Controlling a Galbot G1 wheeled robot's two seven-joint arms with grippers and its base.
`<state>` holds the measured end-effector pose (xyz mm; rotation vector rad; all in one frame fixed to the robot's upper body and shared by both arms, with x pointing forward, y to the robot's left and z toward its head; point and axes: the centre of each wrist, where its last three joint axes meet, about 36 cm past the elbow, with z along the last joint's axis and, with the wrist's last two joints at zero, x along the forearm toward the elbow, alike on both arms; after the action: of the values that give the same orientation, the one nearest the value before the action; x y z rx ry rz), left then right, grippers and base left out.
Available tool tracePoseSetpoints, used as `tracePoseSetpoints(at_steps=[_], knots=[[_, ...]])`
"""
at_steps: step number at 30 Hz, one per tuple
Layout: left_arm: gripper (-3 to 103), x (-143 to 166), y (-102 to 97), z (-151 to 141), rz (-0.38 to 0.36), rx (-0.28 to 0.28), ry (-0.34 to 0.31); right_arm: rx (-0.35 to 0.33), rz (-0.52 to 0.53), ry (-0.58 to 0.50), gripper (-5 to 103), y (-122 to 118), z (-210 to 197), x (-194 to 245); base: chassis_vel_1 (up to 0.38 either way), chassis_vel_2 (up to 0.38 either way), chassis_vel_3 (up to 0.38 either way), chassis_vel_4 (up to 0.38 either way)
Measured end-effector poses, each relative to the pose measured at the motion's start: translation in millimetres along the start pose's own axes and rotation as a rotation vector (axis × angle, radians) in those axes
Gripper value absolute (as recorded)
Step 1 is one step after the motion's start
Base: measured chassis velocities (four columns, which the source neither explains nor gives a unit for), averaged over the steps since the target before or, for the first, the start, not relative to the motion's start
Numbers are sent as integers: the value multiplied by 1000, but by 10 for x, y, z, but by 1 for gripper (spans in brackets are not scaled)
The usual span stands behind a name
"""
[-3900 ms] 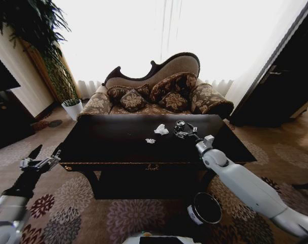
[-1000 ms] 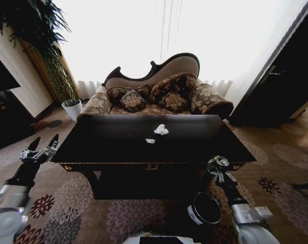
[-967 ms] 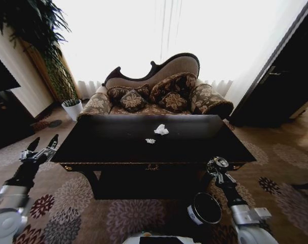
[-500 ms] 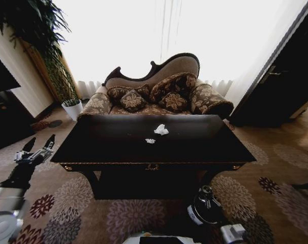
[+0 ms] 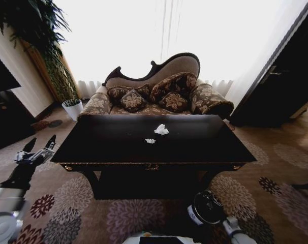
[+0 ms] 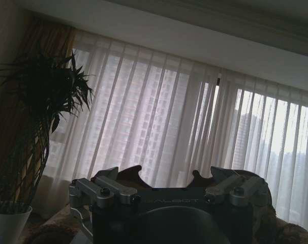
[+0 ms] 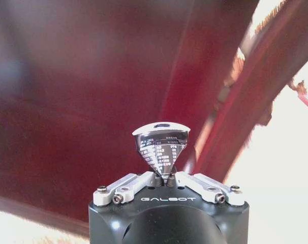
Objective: Move to the front of the table and place the trash on the table into the trash bin.
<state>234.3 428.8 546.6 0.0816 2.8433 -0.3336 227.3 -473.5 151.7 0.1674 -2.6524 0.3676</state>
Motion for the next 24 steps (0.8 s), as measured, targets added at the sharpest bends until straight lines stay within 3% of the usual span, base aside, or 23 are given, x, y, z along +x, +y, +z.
tracePoseSetpoints(at_steps=[9, 24], knots=[[100, 46, 1, -164, 0, -30, 5, -32, 61, 135, 0, -143, 259, -250, 0, 0, 0, 0], [100, 131, -35, -258, -1, -53, 14, -91, 107, 243, 0, -68, 351, -619, 0, 0, 0, 0]])
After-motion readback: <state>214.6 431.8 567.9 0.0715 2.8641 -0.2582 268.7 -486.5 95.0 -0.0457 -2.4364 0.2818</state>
